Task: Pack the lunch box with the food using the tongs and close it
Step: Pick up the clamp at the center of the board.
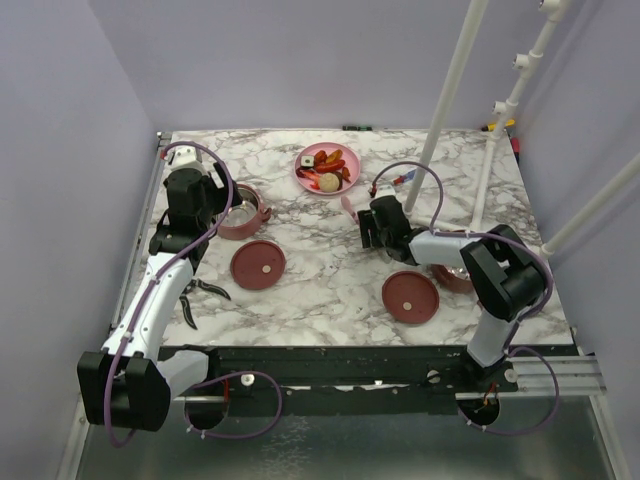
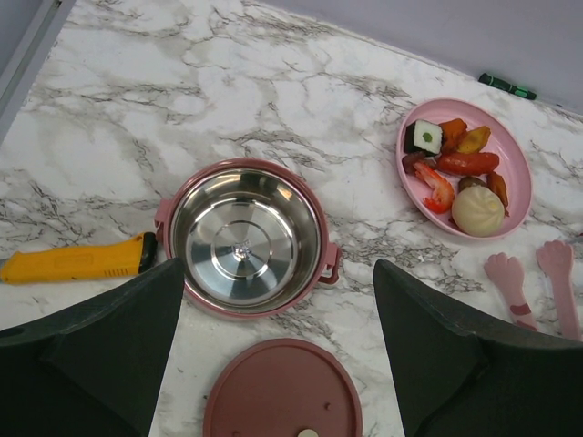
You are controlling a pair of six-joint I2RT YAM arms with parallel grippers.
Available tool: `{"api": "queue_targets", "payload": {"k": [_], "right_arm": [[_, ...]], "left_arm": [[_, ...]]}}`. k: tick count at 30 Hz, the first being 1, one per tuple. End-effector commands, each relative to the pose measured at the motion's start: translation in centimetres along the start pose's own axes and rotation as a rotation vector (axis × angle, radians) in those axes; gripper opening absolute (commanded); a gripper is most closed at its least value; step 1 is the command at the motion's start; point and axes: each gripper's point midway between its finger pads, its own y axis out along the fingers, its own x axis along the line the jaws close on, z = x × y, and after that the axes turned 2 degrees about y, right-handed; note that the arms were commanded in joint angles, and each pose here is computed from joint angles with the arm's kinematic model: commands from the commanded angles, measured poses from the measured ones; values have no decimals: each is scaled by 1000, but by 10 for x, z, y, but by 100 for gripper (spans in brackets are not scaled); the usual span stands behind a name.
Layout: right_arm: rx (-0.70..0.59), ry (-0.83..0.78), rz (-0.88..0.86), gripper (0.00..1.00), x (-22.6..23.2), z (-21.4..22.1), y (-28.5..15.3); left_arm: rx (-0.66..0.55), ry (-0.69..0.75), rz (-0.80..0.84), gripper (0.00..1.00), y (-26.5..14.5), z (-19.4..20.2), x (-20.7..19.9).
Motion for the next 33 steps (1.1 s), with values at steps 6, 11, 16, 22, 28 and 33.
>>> {"api": "queue_targets", "payload": {"k": [6,11,16,22,28,33], "right_arm": [[-30,-6,39,66,-4,1,7],[-66,8,-19,63,4,-12,-4],[-79,40,-64,61,12,-27,-16],[-90,71,-115,60,20,-41,-29],[-40,55,-24,62,6,-28,-17],[-12,30,-39,72,5,-19,-12]], "left_arm": [[-23,-4,43,85,-6,-5,-9],[-23,-5,45,85,-6,-5,-9],[-25,-5,46,86,-7,-6,-9],[-27,-5,52,85,-7,-6,-10],[-30,-4,54,86,-8,-7,-10],[-30,-1,55,86,-8,-7,-11]]}}
